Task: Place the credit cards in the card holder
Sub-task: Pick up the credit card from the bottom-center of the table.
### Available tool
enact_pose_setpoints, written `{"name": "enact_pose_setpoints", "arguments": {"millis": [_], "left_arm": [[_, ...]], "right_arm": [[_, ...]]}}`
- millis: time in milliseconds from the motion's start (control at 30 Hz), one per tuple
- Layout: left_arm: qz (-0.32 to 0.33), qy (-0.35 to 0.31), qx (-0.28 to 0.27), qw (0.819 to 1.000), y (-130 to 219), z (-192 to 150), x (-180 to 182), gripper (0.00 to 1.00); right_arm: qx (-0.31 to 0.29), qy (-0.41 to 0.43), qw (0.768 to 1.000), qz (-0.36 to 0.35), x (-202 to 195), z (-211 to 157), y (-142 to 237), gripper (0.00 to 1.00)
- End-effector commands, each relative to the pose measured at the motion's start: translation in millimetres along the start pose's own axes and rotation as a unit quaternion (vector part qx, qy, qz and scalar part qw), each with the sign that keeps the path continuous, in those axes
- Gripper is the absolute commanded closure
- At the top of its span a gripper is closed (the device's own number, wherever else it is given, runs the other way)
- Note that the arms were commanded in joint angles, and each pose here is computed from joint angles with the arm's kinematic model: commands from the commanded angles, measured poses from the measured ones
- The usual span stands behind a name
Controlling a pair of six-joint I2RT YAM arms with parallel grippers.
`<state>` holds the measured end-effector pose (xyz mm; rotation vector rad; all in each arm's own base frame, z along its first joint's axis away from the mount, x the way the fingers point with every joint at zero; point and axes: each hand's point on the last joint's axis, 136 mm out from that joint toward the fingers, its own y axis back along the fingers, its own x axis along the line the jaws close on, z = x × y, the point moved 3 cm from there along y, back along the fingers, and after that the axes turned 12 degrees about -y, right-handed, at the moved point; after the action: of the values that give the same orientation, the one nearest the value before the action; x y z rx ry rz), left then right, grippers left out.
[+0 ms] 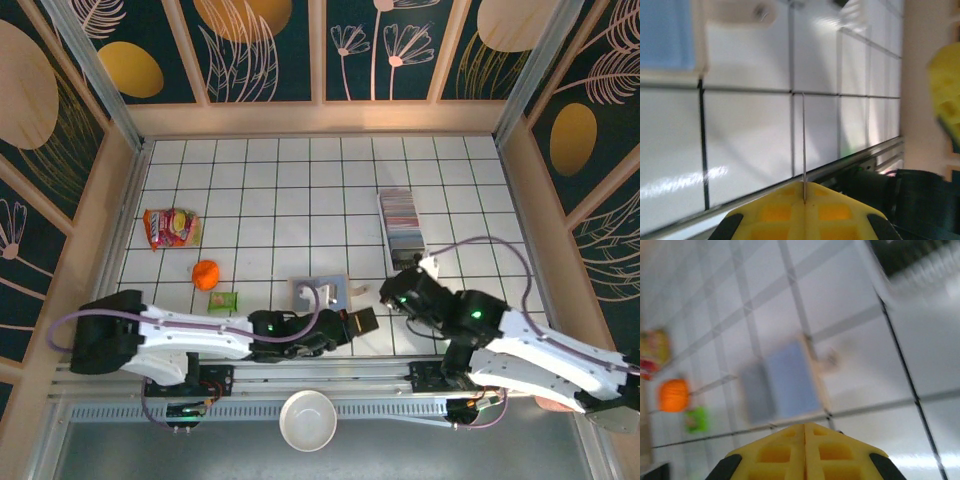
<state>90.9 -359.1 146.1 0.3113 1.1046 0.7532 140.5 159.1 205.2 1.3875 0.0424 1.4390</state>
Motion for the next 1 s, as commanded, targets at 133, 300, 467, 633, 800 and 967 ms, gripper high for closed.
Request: {"name": "enact_pose_setpoints", "arguments": {"millis": [133, 300, 467, 633, 800, 967], "left_arm": [[0.007, -0.355, -0.105, 0.929, 55.1, 68.2, -25.0, 1.00], [-0.020, -0.492, -0.168, 0.854, 92.9, 78.9, -26.9, 1.00], [-0.046, -0.577, -0.189, 0.793, 116.5, 78.2, -31.2, 1.00], [-0.033, -0.648, -0.159, 0.744, 112.4, 73.1, -32.5, 1.00], [-0.021, -0.674, -0.161, 0.721, 110.3, 74.8, -33.7, 1.00], [-0.061, -0.683, -0.156, 0.711, 110.4, 66.0, -42.2, 1.00]], "right_arm": [[-0.116, 0.432, 0.878, 0.169, 88.9, 38.1, 79.7, 0.98], [-0.147, 0.692, 0.654, 0.268, 92.0, 13.7, 119.5, 0.90], [-0.097, 0.794, 0.517, 0.303, 84.3, -12.6, 127.4, 0.65], [-0.010, 0.819, 0.503, 0.275, 100.0, -26.6, 100.0, 0.58], [0.023, 0.846, 0.469, 0.254, 102.8, -35.6, 70.4, 0.58], [0.032, 0.835, 0.484, 0.261, 101.7, -37.0, 54.9, 0.57]]}}
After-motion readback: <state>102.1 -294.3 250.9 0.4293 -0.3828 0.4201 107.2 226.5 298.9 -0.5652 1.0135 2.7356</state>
